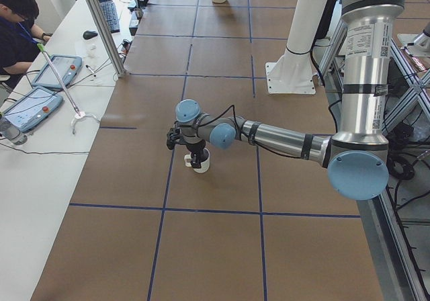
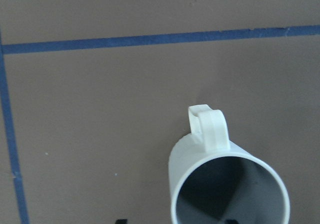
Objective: Left arm hands cup to right arm to dump lemon
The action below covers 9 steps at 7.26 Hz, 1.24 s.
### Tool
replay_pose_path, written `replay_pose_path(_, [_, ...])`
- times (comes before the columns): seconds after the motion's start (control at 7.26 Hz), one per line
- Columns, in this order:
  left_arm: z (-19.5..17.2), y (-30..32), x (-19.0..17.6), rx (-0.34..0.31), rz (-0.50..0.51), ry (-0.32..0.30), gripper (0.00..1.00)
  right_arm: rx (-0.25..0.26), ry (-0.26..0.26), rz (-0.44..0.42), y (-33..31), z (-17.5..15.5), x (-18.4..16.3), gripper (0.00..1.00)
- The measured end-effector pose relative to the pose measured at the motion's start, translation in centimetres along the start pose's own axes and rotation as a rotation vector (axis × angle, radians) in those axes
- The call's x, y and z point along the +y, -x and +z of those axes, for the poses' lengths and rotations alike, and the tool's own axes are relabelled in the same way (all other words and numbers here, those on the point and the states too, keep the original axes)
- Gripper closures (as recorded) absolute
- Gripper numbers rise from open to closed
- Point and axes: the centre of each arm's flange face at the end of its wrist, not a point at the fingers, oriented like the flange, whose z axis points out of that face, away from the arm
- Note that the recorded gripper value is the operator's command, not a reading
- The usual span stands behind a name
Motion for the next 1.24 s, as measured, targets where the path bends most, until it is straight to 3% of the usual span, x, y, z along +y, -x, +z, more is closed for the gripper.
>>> replay_pose_path(0.28, [-3.9, 6.0, 1.2, -0.024, 0.056, 0.009, 0.00, -0.013, 0.019, 0.030, -3.6, -0.9, 3.4, 0.00])
replay_pose_path(0.55, [-6.4, 11.8, 4.3, -0.027, 0.017, 0.017, 0.00, -0.017, 0.045, 0.093, -7.9, -2.6, 7.7, 0.00])
replay_pose_path(0.83, [-7.0, 14.5, 8.2, -0.013, -0.025, 0.001, 0.00, -0.015, 0.070, 0.144, -10.0, -2.5, 11.1, 0.00])
replay_pose_path(1.24, [-7.2, 14.9, 9.6, -0.010, -0.032, -0.011, 0.00, -0.008, 0.088, 0.171, -10.6, -2.0, 13.4, 0.00])
